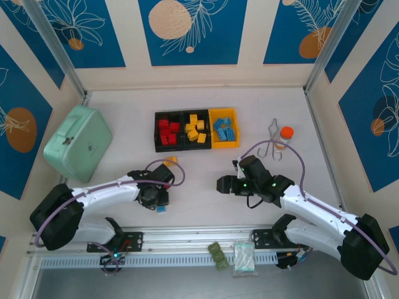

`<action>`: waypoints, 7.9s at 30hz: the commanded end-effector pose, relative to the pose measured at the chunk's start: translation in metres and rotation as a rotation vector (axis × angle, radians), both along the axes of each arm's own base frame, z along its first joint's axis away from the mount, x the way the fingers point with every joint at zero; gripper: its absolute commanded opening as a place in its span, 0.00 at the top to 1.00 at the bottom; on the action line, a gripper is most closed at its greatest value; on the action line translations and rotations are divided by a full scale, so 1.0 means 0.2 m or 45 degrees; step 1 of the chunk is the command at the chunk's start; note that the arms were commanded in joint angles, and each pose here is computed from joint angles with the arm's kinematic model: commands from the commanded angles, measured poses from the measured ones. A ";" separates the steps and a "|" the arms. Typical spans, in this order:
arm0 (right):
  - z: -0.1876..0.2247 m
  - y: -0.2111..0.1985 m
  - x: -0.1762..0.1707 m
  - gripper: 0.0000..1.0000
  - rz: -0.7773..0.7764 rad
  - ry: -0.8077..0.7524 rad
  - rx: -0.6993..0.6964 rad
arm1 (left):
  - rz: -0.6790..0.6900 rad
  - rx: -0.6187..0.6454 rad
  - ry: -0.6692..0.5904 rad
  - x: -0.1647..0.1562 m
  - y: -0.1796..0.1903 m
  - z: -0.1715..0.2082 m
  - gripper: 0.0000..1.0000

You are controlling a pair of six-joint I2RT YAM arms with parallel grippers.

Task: Sort the legos into containers by color
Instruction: Pick up the lego from the middle-left of the table, then place the lego in the container, then pick up the lego from the middle-left of the table, then place the lego in the container, then pick up the lego from the center of the table.

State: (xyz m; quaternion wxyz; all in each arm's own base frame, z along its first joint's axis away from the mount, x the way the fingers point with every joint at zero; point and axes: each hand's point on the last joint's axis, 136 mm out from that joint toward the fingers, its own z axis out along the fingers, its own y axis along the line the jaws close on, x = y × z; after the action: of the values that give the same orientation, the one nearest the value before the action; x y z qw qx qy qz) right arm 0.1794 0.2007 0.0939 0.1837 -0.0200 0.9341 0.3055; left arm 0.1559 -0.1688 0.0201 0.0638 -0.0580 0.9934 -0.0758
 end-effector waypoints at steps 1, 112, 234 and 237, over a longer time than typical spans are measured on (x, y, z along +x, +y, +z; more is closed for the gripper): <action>0.00 -0.01 -0.02 0.29 -0.003 0.024 0.015 | -0.076 -0.131 -0.171 0.18 -0.19 0.14 0.78; 0.33 0.32 0.04 0.29 0.344 -0.216 0.052 | -0.169 -0.103 -0.432 0.40 -0.04 0.53 0.32; 0.25 0.35 0.12 0.22 0.234 -0.251 -0.103 | -0.099 -0.186 -0.483 0.77 0.03 0.71 0.37; 0.25 0.39 0.13 0.22 0.245 -0.255 -0.081 | -0.047 -0.196 -0.453 0.67 0.07 0.61 0.34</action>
State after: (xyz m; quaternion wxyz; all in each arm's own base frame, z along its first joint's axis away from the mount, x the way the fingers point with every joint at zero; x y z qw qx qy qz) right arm 0.1995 0.2705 0.1330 0.2320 -0.1503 0.9192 0.2803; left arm 0.3014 -0.1515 0.1476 0.2343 -0.0171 0.9622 -0.1381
